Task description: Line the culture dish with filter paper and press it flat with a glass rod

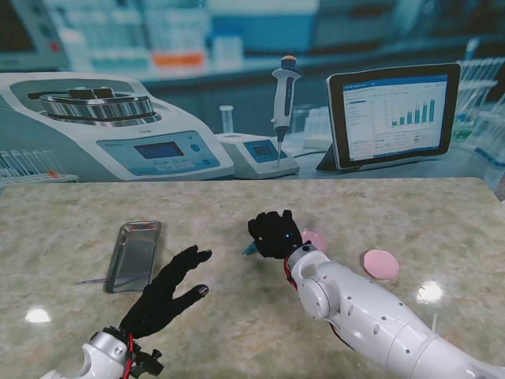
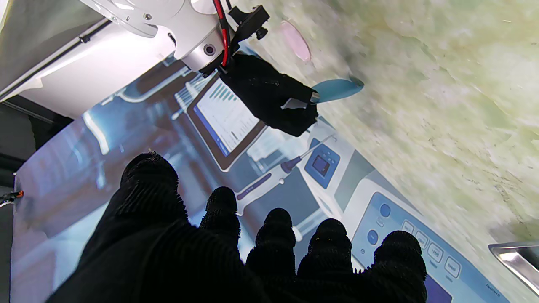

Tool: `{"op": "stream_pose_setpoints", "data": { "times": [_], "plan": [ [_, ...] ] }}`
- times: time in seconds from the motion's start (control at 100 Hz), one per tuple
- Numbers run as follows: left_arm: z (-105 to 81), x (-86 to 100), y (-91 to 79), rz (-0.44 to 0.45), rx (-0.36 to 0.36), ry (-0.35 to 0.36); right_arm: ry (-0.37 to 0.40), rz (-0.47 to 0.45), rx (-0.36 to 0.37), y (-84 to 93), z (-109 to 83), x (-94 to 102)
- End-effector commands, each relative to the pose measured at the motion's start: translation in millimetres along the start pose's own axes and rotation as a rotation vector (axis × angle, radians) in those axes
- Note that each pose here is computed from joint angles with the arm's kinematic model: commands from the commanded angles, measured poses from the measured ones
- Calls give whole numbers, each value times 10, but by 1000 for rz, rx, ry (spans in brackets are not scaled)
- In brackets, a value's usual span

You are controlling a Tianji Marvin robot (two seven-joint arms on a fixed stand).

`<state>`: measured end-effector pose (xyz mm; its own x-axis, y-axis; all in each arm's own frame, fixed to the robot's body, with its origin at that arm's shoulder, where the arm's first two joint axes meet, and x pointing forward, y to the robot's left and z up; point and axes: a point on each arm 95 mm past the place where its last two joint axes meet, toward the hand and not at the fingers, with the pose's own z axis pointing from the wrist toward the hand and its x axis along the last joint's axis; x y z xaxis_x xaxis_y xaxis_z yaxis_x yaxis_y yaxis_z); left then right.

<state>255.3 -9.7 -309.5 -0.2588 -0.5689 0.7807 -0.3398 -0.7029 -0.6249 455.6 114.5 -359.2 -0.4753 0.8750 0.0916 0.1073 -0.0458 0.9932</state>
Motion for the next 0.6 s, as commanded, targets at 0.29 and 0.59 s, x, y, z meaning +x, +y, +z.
{"op": "stream_pose_setpoints", "data": {
  "times": [0.29, 0.59],
  "plan": [
    [-13, 18, -5, -4, 0, 1, 12, 3, -16, -32, 16, 46],
    [-11, 23, -8, -2, 1, 4, 4, 12, -39, 18, 2, 48]
  ]
}}
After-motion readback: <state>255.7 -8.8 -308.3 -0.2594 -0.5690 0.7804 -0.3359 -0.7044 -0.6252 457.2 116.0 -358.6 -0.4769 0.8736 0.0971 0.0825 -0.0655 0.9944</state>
